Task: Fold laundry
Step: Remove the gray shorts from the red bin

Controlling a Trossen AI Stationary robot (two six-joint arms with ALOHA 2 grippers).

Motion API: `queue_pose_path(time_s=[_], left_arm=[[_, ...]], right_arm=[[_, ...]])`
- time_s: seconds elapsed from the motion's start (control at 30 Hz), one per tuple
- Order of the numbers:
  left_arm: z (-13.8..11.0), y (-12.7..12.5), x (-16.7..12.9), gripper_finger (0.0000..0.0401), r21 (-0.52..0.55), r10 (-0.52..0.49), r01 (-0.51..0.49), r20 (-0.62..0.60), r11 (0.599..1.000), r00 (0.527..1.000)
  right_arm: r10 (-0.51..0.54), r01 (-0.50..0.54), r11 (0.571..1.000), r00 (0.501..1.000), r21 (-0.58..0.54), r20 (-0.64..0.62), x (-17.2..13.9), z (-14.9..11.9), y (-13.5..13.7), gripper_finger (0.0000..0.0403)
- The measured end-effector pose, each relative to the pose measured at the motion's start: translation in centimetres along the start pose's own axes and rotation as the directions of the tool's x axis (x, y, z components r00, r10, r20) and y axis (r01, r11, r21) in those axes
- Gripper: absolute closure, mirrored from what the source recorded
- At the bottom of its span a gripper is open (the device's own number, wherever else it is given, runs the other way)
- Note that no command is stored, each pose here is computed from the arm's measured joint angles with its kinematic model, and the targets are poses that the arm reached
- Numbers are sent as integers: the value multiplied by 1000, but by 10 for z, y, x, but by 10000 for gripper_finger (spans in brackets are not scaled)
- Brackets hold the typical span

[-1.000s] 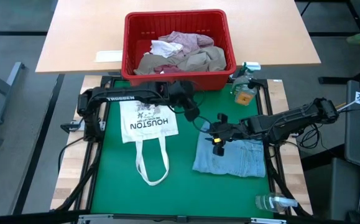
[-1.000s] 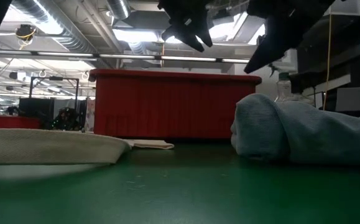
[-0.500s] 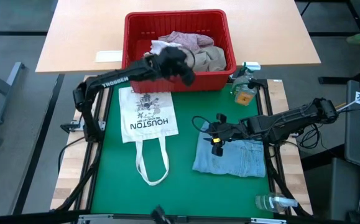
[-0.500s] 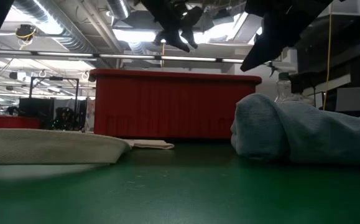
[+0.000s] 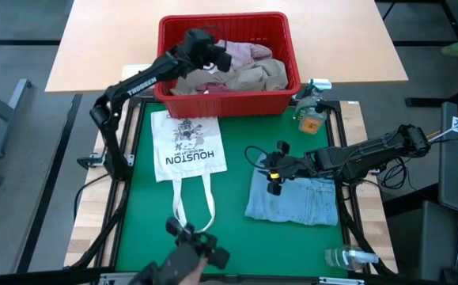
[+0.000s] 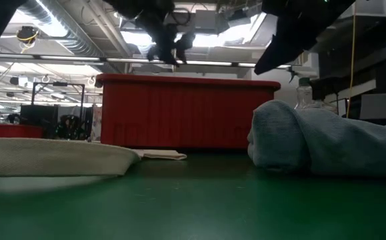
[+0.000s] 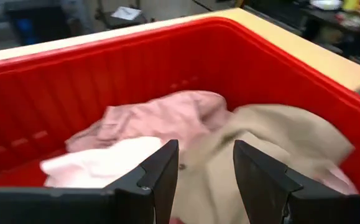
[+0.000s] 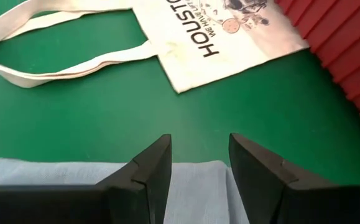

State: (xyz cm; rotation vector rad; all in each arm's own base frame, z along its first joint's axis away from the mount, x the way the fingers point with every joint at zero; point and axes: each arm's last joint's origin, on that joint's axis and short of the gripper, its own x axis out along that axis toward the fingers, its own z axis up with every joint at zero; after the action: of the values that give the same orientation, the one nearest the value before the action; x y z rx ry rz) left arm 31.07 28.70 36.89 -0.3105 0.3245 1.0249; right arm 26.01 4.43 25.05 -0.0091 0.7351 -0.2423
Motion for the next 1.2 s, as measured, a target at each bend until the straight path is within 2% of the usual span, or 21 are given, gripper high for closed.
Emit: queue_pose_path(time_s=[0.2,0.5,0.73,0.97,1.2], left_arm=[[-20,27,42,253,-17,12,-14,-93,1000,996],[-78,48,113,253,-8,61,-65,-256,998,965],[-122,56,154,253,-23,20,-30,-338,999,941],[-160,59,179,253,-10,32,-39,-401,999,915],[-165,60,184,254,22,53,-48,-400,999,915]], right_arm=[[1,-1,1000,1000,4,10,0,1,0,242],[0,0,1000,1000,8,10,0,1,0,242],[-7,7,1000,1000,8,12,0,1,0,242],[-86,86,996,996,9,28,0,1,-2,242],[-107,107,994,994,11,33,0,2,-3,242]])
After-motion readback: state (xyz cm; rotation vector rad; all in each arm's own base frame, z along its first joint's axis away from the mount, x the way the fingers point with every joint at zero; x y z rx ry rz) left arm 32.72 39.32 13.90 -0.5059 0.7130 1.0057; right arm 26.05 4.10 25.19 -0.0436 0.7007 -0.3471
